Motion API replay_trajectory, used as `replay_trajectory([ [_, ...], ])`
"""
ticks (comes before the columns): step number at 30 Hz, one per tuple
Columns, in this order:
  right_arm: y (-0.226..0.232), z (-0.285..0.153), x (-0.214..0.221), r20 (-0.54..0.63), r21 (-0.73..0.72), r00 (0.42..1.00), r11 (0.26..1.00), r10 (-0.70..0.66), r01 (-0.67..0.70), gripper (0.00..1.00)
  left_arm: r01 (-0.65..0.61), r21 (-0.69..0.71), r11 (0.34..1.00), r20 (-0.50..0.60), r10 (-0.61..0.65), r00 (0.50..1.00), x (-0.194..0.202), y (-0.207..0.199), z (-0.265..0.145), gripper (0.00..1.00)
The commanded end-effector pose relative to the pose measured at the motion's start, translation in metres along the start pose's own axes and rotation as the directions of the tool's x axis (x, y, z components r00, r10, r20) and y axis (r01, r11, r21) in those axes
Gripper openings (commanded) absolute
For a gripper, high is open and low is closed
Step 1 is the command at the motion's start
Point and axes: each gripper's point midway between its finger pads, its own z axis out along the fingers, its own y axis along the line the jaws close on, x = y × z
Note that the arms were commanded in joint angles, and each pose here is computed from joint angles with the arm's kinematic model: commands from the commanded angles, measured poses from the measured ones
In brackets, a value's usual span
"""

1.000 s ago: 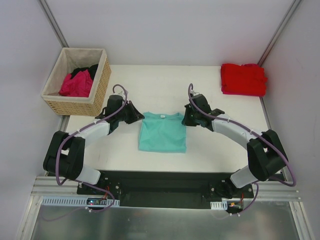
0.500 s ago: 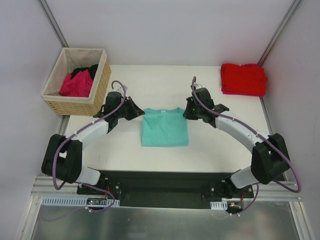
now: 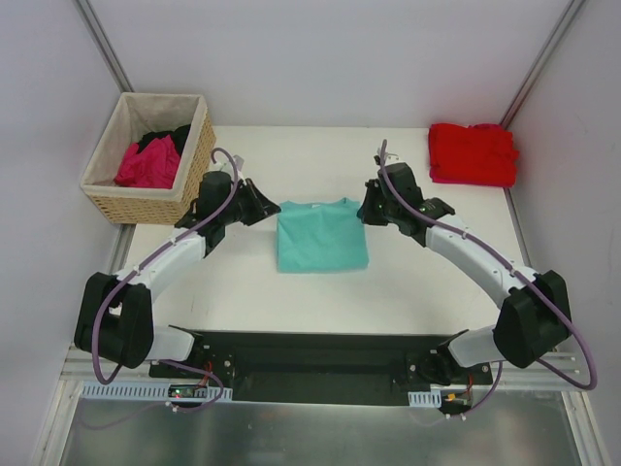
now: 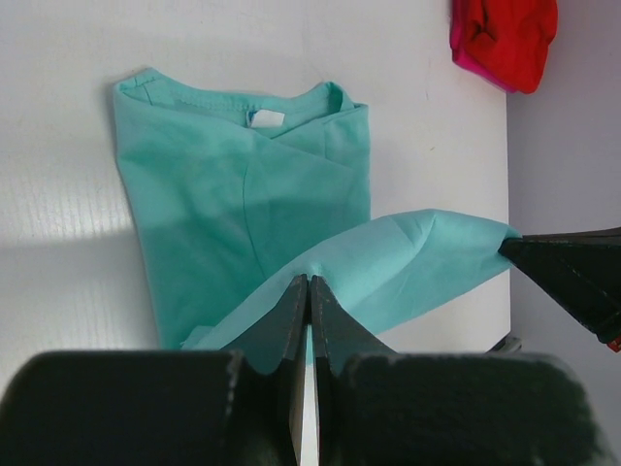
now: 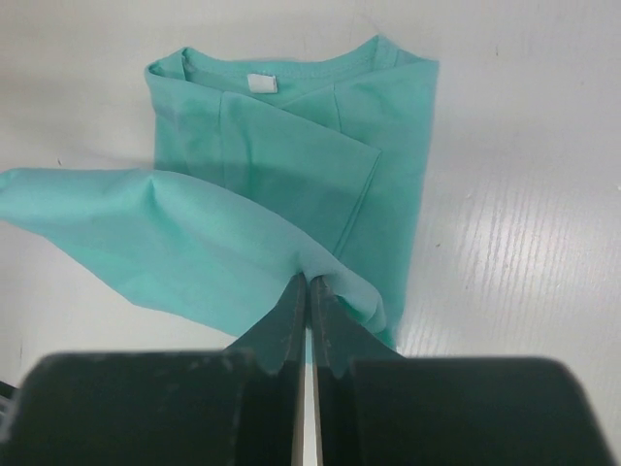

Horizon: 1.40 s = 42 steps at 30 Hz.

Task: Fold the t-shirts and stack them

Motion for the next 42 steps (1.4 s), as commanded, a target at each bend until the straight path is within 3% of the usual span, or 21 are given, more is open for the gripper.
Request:
replay_trajectory([
  [1, 0.007, -0.014, -0.034, 0.087, -0.003, 0.996, 1.000, -0.019, 0.020, 0.01, -0.023, 0.037, 0.999, 0.032, 0.022, 0.999, -0.015, -0.019, -0.003, 0.00],
  [10, 0.004, 0.031, -0.038, 0.066, 0.001, 0.998, 1.000, -0.012, 0.012, 0.01, -0.019, 0.000, 1.000, 0.024, 0.019, 1.000, -0.015, -0.002, 0.018, 0.00],
  [22, 0.007, 0.072, -0.078, 0.120, -0.029, 0.993, 0.999, -0.015, 0.019, 0.01, -0.014, -0.020, 1.000, 0.019, 0.014, 1.000, -0.016, 0.013, 0.038, 0.00],
  [34, 0.015, 0.143, -0.074, 0.072, -0.112, 0.997, 0.994, 0.020, -0.012, 0.01, 0.025, -0.040, 0.999, -0.006, -0.025, 1.000, -0.011, 0.040, 0.065, 0.00],
  [42, 0.025, 0.153, -0.101, 0.122, -0.140, 0.993, 0.990, 0.011, 0.007, 0.01, 0.017, -0.057, 0.998, 0.026, -0.015, 1.000, -0.021, 0.046, 0.060, 0.00],
])
